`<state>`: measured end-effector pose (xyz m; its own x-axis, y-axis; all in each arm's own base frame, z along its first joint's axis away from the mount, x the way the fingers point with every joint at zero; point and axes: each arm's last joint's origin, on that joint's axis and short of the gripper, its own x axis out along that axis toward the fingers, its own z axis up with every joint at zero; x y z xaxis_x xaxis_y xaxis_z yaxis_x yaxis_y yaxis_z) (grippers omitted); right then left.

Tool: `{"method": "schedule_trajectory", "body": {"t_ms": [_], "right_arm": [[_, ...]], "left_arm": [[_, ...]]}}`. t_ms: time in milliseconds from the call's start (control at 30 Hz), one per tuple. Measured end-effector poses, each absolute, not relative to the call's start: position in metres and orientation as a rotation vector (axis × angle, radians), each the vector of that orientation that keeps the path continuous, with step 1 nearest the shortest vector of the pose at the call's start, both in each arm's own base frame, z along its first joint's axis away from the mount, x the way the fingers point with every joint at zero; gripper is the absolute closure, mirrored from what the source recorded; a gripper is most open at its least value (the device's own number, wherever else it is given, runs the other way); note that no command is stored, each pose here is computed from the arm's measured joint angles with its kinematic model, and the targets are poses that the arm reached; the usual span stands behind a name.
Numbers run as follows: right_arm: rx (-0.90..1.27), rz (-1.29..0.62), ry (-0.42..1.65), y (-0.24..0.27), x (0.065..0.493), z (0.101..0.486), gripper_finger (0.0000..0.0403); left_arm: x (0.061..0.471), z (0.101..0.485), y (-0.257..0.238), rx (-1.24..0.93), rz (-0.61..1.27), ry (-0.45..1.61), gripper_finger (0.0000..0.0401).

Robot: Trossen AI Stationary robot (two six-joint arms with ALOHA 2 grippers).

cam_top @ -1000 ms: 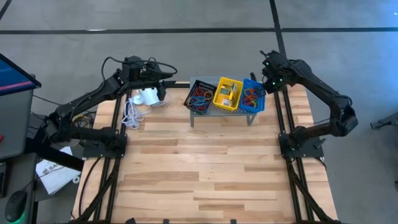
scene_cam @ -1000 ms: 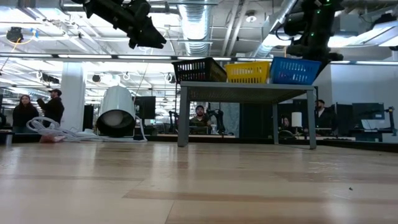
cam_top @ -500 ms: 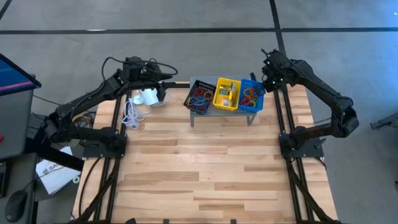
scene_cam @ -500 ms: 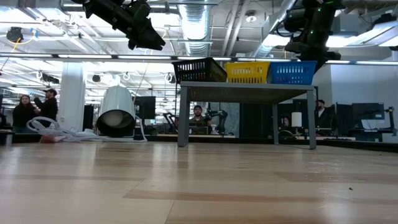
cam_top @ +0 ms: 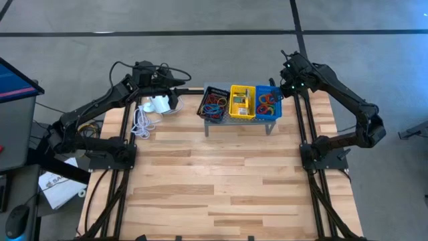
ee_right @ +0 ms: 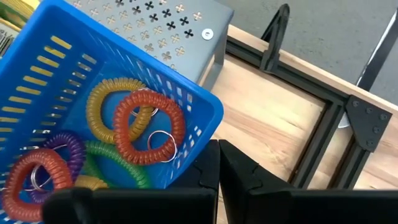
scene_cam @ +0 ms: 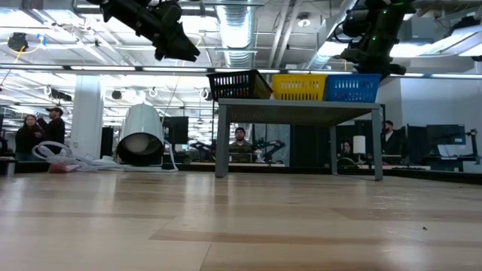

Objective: Pick & Place Office Desk Supplies
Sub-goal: Adjust the blue bin

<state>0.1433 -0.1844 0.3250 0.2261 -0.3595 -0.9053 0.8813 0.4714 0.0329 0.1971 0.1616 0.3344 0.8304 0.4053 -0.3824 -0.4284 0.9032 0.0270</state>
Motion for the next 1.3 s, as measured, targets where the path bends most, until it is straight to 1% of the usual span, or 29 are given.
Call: {"method": "schedule_trajectory", "body": {"t_ms": [500,733,1000,1300], "right_arm": [[0.638,-0.889,0.951,-0.186,0.147,0.327,0.0403],[0.643,-0.880,0.947,-0.186,0.147,0.327,0.0403],[0.646,-0.872,0.947,-0.186,0.147,0.327,0.0403],[0.646,-0.867,0.951,-0.186,0.147,0.327,0.0403]], "left_arm": [[0.190,0.317,0.156,-0.102,0.412,0.587,0.0238],[0.194,0.307,0.158,-0.135,0.397,0.651,0.0238],[0.203,0.284,0.159,-0.171,0.362,0.729,0.0238],[0.234,0.269,0.150,-0.136,0.266,0.734,0.0238]]}}
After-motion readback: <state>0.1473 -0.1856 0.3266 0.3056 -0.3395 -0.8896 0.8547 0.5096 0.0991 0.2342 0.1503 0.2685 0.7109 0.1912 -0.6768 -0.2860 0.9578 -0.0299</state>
